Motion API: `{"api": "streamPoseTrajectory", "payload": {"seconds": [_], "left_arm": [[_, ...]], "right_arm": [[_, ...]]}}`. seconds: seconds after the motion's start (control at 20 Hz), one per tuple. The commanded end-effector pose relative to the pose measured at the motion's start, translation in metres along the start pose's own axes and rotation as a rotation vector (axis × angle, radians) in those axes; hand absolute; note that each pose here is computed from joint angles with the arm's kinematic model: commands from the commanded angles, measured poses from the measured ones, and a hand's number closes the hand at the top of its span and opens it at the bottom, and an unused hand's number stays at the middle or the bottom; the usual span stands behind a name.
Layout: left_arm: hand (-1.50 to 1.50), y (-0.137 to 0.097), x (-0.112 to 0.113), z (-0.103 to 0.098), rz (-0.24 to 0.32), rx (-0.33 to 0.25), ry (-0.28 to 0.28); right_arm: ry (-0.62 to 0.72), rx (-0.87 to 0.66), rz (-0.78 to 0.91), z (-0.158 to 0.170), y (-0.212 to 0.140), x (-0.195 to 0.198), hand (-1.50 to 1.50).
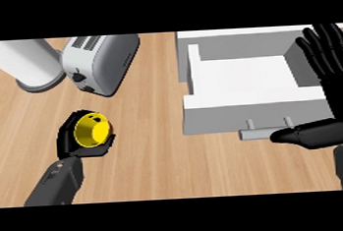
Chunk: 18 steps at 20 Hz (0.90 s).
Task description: Pick up the cup, place it into the drawer and close the drawer
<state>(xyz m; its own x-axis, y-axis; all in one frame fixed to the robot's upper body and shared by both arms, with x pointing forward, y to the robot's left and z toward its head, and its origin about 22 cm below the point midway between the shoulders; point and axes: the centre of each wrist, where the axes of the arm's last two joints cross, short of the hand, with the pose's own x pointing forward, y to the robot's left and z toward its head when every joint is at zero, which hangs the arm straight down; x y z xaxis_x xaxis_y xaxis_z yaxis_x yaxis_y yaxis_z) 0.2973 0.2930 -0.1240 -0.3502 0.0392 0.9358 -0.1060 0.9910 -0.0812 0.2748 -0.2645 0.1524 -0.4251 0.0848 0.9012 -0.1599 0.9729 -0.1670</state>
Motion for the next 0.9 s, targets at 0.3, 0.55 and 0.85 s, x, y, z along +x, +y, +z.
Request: {"api": "streamPoseTrajectory", "payload": {"seconds": [0.3,0.55,0.85], "left_arm": [[1.50,-0.066,0.029,-0.065,0.130,-0.177,-0.183],[1.50,-0.125,0.074,-0.114,0.167,-0.242,-0.240],[1.50,-0.181,0.143,-0.164,0.149,-0.327,-0.245]], "right_arm": [[0.019,-0.027,0.005,0.005,-0.016,0.010,-1.50],[0.011,-0.032,0.032,0.010,-0.011,0.005,-1.50],[0.010,-0.032,0.014,0.011,-0.005,0.005,-1.50]]}}
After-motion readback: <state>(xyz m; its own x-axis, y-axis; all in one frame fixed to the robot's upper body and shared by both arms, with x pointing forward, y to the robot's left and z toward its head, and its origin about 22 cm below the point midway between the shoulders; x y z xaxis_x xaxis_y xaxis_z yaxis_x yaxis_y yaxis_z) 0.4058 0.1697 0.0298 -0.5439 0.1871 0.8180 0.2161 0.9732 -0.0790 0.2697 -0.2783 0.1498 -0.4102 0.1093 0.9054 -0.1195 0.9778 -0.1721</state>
